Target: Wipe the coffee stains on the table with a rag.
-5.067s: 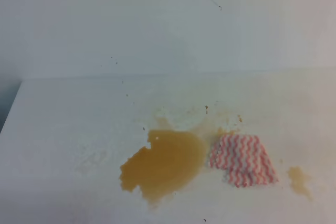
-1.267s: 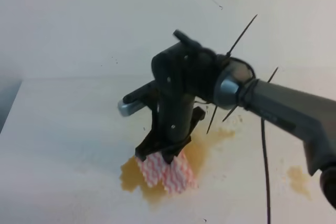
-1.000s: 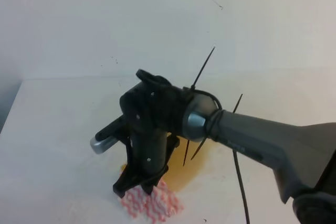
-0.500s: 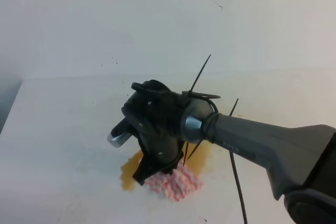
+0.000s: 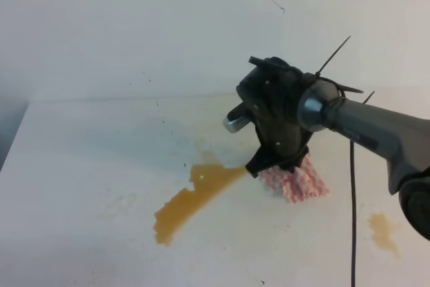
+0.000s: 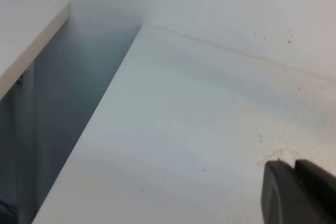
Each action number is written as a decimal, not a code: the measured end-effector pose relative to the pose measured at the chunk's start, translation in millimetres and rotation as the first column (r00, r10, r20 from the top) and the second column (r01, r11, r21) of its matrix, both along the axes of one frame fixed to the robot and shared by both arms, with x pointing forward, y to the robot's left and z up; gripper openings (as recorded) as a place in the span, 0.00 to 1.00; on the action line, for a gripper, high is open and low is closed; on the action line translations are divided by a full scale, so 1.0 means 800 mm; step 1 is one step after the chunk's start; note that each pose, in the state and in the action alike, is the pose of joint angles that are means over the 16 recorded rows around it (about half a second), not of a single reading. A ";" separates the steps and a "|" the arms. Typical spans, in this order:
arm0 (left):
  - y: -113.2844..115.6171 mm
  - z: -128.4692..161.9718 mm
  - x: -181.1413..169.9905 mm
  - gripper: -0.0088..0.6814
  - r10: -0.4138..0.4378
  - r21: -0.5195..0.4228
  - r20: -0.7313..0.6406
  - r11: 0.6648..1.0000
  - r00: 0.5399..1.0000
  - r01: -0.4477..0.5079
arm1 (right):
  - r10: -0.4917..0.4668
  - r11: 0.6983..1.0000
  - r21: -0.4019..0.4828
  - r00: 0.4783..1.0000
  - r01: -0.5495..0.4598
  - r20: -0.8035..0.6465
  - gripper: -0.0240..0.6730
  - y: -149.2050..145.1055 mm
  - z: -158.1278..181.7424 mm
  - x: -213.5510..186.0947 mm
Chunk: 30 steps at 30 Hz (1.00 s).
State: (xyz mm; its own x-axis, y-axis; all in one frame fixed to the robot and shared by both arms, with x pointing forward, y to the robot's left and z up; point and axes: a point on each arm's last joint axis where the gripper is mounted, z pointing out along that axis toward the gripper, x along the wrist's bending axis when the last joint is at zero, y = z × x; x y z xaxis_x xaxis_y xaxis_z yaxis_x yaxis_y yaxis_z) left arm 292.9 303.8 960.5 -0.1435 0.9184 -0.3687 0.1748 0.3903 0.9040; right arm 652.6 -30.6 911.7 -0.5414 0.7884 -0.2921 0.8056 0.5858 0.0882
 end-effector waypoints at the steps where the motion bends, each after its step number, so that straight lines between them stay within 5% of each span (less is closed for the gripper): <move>1: 0.000 0.000 0.000 0.01 0.000 0.000 0.000 1.000 1.000 0.000 | -0.013 1.000 -0.002 1.000 0.013 0.003 0.07 -0.007 0.000 0.005; 13: 0.000 0.000 0.000 0.01 0.000 0.000 0.000 1.000 1.000 0.000 | -0.035 0.999 0.028 0.999 0.034 0.031 0.07 -0.034 -0.002 0.028; 30: 0.000 0.000 0.000 0.01 0.000 0.000 0.001 1.000 1.000 0.000 | 0.199 0.970 0.135 0.979 -0.203 0.039 0.07 0.070 0.005 -0.030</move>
